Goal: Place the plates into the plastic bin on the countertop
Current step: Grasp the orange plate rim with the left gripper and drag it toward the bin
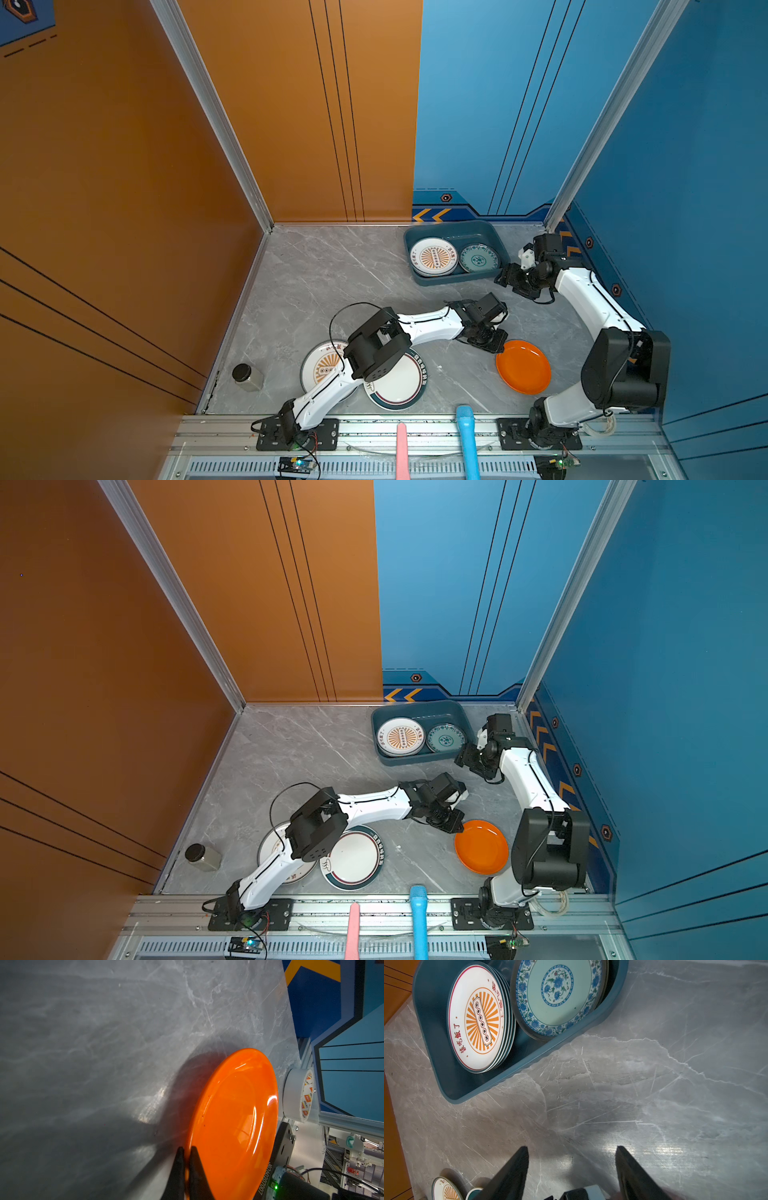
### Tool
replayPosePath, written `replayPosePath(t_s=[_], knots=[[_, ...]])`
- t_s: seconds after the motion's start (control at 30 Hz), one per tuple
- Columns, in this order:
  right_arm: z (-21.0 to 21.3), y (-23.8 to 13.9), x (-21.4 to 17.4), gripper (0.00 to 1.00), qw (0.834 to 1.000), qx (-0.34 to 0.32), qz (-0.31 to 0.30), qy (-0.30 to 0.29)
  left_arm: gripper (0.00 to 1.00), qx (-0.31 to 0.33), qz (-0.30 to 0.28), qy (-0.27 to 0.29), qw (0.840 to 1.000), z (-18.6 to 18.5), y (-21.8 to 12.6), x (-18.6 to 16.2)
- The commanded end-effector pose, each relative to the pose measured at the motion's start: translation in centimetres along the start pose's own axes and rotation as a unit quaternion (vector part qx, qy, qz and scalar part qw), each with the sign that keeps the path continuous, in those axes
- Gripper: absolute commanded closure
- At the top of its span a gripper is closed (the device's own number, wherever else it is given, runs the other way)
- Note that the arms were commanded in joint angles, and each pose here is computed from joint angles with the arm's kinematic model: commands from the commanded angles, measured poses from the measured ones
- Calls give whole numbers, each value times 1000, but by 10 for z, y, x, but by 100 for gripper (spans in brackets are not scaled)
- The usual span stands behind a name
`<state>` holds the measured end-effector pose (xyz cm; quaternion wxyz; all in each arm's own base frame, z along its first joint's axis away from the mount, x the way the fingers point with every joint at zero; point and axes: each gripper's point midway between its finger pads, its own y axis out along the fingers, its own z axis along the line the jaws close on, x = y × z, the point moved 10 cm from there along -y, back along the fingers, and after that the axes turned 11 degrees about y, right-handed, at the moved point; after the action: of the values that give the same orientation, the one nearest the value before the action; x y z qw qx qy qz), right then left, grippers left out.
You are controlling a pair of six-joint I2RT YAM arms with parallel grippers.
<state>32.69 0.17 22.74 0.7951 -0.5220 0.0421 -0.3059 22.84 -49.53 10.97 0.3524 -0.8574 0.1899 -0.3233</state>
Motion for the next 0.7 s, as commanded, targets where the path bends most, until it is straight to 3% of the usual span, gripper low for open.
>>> replayPosePath(t_s=[0.0, 0.27, 0.67], knots=[[0, -11, -2, 31, 1000, 8, -14, -10, 100, 23, 30, 7, 999, 9, -8, -11], [1, -9, -2, 31, 1000, 18, -8, -13, 100, 19, 1, -7, 1000, 26, -59, -12], [13, 1, -8, 30, 996, 84, 20, -28, 100, 20, -85, -58, 994, 75, -186, -42]])
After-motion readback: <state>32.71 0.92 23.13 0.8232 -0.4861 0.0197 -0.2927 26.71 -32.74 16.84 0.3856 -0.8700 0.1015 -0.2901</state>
